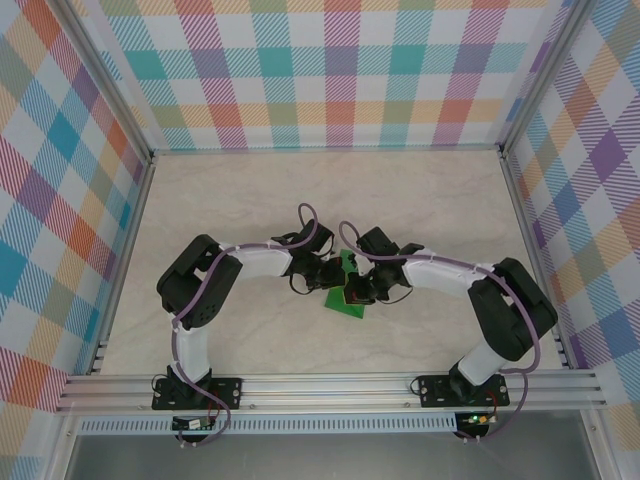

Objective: Fold a paper plane with a square sheet of paper (pick it up from the middle)

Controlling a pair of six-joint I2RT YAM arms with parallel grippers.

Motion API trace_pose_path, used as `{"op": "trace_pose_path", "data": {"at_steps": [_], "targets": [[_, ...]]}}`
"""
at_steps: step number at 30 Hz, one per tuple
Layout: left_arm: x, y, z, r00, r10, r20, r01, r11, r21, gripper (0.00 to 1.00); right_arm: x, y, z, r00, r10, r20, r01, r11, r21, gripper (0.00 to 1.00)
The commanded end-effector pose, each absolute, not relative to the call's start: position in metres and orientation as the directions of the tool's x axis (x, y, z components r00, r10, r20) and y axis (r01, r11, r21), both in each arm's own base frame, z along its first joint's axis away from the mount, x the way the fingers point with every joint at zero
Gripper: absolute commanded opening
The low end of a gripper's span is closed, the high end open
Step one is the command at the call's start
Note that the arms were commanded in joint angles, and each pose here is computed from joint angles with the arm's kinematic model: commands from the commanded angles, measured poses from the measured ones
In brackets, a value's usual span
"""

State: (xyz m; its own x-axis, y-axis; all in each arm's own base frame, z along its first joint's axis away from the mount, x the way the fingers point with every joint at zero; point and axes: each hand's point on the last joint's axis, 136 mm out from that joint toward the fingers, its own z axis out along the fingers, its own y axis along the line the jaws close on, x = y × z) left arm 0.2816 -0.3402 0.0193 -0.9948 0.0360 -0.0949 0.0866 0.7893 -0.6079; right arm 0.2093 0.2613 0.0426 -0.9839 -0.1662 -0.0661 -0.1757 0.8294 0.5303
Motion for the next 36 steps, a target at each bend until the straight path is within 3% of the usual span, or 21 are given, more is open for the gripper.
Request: {"op": "trace_pose_path", "data": {"at_steps": [1, 36], "targets": [[0.258, -0.310, -0.015, -1.000, 0.021, -0.001, 0.019, 0.880, -0.475, 0.00, 0.207, 0.257, 0.033, -0.987, -0.154, -0.046, -0.156, 0.848, 0.507, 0.00], [0.255, -0.301, -0.023, -1.000, 0.000, 0.001, 0.000, 0.899, -0.437, 0.00, 0.198, 0.235, 0.004, -0.984, -0.179, 0.004, -0.162, 0.902, 0.400, 0.00]]}}
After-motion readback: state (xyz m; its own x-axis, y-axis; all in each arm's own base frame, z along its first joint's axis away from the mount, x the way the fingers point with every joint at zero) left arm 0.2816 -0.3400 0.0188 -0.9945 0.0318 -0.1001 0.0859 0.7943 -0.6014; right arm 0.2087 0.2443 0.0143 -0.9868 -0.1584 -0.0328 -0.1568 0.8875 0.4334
